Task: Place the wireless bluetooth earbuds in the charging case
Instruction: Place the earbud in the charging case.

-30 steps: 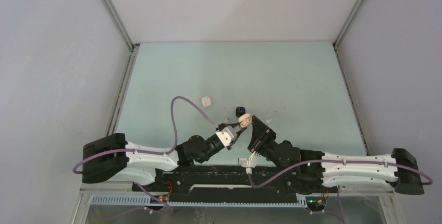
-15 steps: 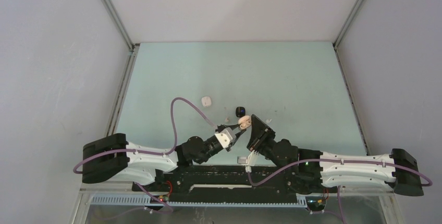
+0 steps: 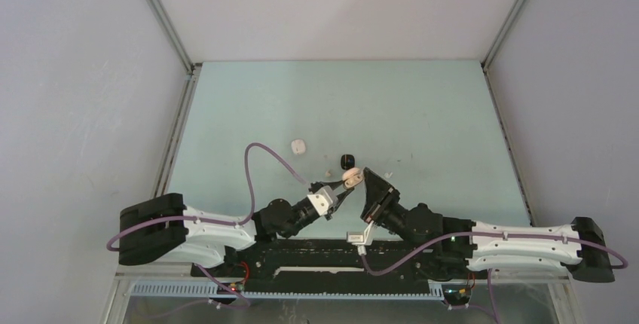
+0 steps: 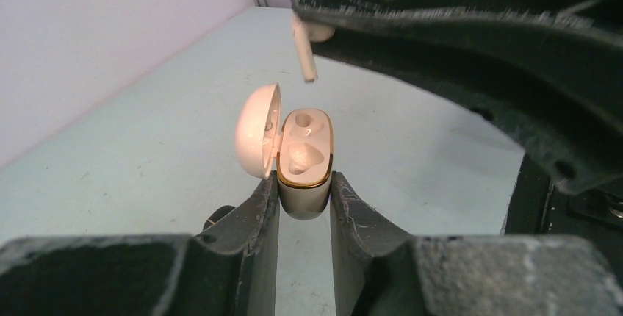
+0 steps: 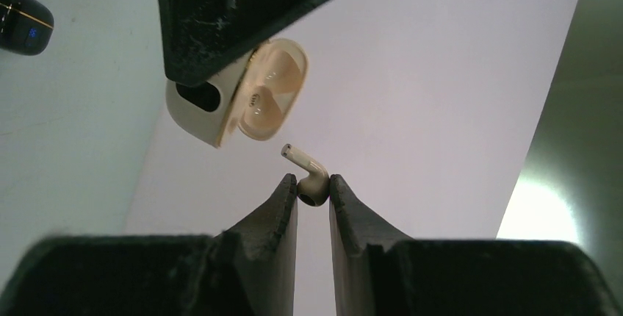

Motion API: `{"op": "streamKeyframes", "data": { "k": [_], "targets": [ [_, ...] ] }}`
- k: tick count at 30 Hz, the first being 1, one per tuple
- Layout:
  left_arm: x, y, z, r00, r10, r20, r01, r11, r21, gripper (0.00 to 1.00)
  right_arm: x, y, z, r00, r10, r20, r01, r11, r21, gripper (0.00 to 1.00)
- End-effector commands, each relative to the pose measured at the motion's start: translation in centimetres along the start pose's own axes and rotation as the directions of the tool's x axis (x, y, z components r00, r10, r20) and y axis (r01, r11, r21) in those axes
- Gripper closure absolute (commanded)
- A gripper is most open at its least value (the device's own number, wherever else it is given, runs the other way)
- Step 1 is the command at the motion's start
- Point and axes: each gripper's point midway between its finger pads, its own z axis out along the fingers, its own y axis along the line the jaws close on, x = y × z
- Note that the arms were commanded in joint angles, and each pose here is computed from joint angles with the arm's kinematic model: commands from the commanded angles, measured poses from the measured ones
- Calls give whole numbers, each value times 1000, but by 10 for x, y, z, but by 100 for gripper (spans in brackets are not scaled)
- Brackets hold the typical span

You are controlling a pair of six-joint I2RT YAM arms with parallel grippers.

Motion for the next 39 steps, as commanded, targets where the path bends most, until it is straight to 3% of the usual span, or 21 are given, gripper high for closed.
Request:
{"op": "streamKeyframes", "data": {
  "k": [1, 8, 13, 39],
  "targets": [
    [-18, 2, -2, 997, -10, 70, 10, 1000, 0, 100, -1, -15, -8, 995, 80, 53, -82, 995, 51, 100],
    [-22, -8, -5, 995, -24, 100, 17, 998, 68, 100, -6, -30, -25, 967, 174, 186, -198, 973, 118, 100],
    [-23, -11, -8, 992, -29, 122, 18, 996, 87, 100, -22, -36, -42, 932, 145, 332, -209, 963, 167, 100],
    [-21, -15, -8, 991, -23, 129, 8, 994, 113, 100, -25, -28, -43, 926, 162, 341, -225, 962, 153, 100]
  ]
}}
